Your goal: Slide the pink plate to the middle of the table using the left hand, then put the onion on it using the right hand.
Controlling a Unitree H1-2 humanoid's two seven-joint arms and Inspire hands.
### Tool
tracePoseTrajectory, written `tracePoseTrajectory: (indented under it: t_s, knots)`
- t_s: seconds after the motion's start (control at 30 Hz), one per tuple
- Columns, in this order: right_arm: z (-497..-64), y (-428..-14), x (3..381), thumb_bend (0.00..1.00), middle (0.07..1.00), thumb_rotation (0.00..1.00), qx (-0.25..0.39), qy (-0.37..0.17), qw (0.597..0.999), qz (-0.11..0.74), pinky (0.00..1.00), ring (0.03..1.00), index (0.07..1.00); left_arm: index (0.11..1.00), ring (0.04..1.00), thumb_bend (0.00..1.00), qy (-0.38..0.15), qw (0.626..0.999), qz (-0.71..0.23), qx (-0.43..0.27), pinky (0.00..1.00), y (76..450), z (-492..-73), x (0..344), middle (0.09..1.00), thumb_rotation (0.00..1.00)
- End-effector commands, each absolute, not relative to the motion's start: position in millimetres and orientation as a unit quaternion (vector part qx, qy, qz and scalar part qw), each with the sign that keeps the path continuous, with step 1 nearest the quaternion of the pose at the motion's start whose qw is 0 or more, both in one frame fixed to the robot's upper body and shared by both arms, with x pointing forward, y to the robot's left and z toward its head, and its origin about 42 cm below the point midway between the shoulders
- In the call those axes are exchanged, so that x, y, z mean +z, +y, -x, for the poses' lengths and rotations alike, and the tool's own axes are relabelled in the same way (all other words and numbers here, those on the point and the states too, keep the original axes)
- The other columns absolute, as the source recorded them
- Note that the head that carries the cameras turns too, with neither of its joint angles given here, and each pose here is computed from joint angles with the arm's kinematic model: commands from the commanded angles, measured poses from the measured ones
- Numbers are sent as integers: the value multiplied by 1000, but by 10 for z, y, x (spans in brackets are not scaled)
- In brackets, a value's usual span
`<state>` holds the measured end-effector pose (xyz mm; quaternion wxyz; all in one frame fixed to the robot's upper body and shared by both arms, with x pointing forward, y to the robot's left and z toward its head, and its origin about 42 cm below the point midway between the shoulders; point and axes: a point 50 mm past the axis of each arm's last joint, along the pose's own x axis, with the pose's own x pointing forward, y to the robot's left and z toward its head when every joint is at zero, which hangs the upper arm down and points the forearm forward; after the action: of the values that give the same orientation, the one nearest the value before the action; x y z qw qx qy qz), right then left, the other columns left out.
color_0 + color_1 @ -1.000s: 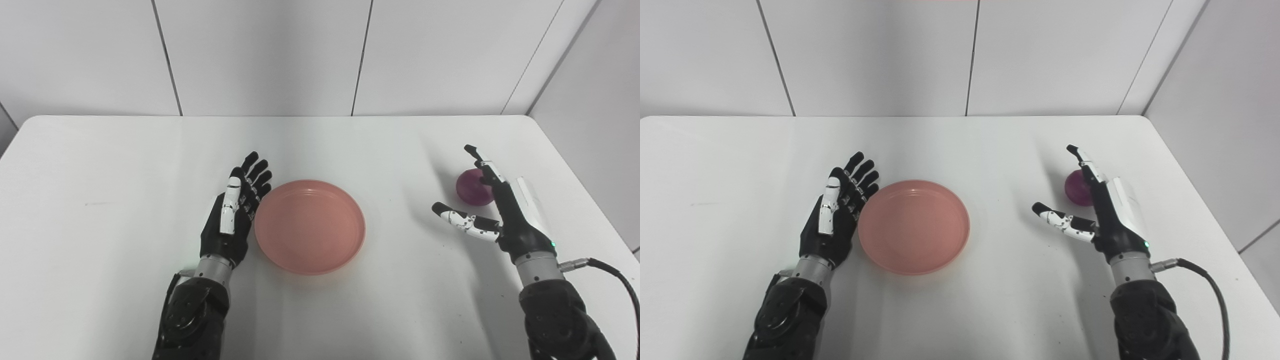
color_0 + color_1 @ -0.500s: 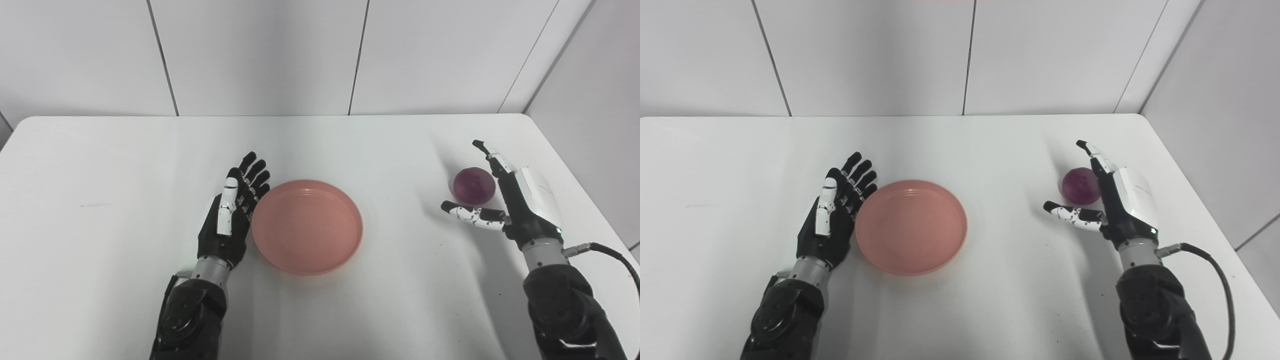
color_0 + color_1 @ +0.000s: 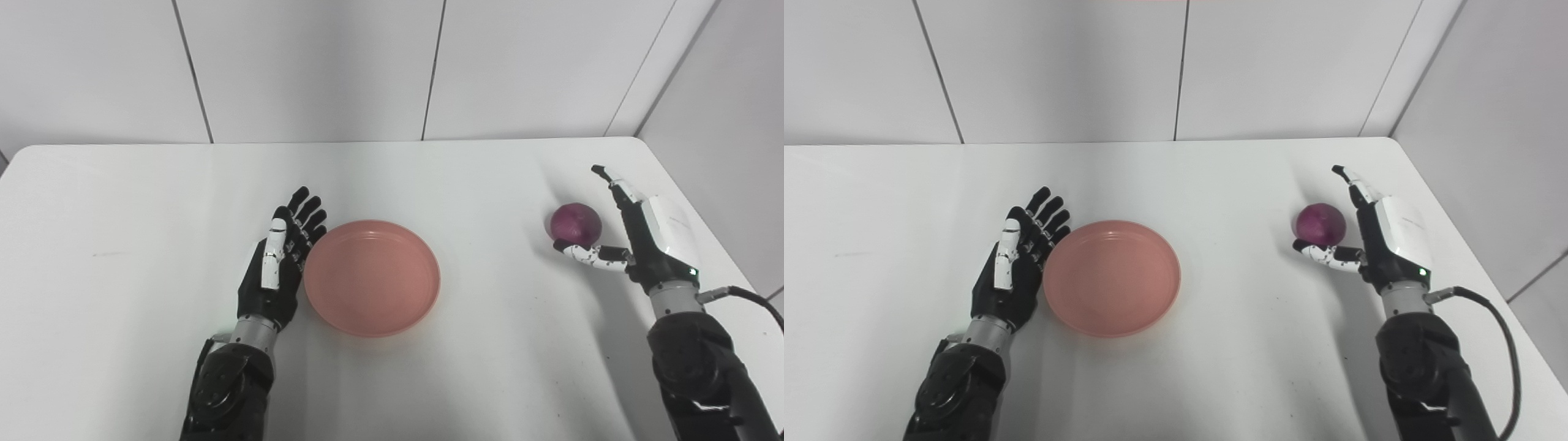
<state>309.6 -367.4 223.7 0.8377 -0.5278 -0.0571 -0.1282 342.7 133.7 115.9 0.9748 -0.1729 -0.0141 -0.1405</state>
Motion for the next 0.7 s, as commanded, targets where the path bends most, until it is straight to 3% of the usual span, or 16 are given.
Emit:
tracePoseTrajectory:
  t_s: [0.0,0.67]
  knots:
    - [-3158,-3726,2485,970,908,313,-152,-82,821,544,741,863,918,922,940,468,29,977,167,-128,951,1473,-3261,846,942,1000]
    - [-3441,-3960,2294,1000,882,415,-141,5,821,553,764,859,885,912,931,466,35,979,161,-122,944,1479,-3282,811,932,1000]
